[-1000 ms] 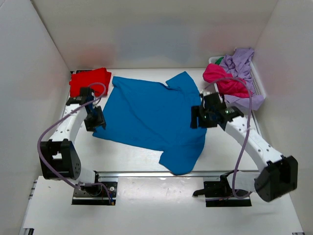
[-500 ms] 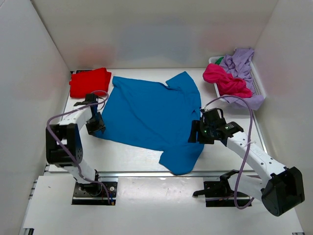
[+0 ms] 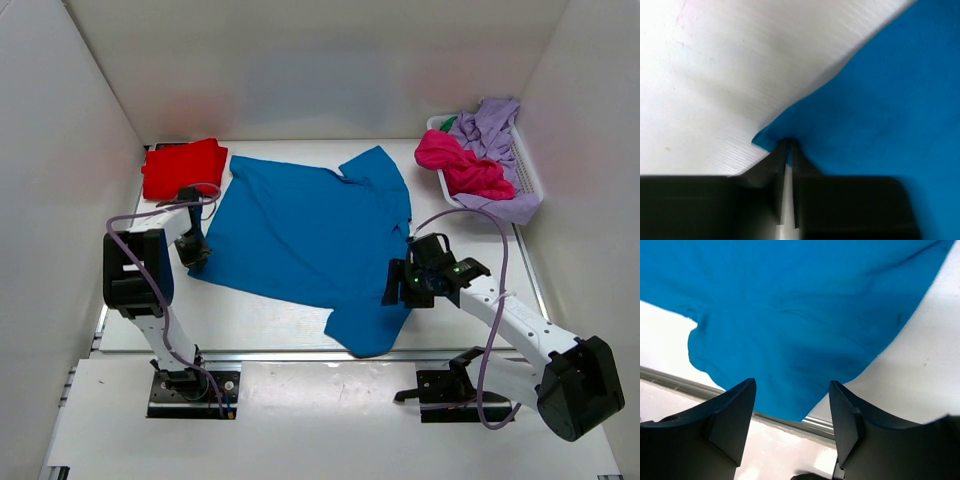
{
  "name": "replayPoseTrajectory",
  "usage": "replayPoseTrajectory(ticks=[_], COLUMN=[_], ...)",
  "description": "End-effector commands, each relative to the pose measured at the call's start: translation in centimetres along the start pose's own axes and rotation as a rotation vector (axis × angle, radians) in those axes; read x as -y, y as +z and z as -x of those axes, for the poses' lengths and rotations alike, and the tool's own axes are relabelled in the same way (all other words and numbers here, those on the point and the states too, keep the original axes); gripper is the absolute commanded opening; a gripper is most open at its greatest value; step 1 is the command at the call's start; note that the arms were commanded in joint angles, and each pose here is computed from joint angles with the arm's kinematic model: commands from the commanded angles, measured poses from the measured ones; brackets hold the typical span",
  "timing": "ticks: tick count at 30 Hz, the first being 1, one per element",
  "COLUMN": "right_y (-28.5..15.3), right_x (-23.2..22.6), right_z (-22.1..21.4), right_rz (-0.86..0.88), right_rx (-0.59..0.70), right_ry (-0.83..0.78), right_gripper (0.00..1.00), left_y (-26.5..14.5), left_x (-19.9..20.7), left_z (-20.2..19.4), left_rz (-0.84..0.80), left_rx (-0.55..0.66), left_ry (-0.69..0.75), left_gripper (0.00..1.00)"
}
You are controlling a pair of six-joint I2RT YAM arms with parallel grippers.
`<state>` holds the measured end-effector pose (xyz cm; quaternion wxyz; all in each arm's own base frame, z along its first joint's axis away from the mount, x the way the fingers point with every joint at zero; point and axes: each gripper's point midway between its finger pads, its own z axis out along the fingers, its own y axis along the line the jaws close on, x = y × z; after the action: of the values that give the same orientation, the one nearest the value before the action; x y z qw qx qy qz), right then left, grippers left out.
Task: Fold and stack the t-shirts
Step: Flatten out the tshirt
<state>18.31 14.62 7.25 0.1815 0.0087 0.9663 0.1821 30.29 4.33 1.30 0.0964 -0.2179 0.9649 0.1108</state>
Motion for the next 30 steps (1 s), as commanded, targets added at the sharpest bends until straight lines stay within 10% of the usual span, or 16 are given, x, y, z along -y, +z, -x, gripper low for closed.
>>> replayPoseTrajectory(ticks=[1,13,17,19,30], right_y=[0.5,3.3,3.7,3.9,3.5], right_x=[-0.3,1.1,2.8,3.9,9.4], right_z=[-1.2,-5.8,-5.7,-4.8,5.4], right_rz=[0.008,-0.215,-0.301,-0.343,-0.465], right_rx=[-0.029,-0.186,-0.187,-0.182,-0.082], right_ry=[0.002,-0.003,0.01,0.019,0.01], right_gripper=[0.58,0.56,0.33,0.02,0.01], left_y=[0.2,-1.2,-2.4,-3.0,-4.3], left_x=[-0.1,0.5,0.2,0.1,0.7], left_z=[1.6,0.5,0.9,1.1,-0.6], left_rz=[0.022,-0.037,-0.048,-0.062,-0.119], left_rx=[0.035,0.039,0.058,0.071,0.061], left_ry=[-0.022,-0.005,-0.019,-0.023,-0.011], left_gripper=[0.02,0.0,0.0,0.0,0.0])
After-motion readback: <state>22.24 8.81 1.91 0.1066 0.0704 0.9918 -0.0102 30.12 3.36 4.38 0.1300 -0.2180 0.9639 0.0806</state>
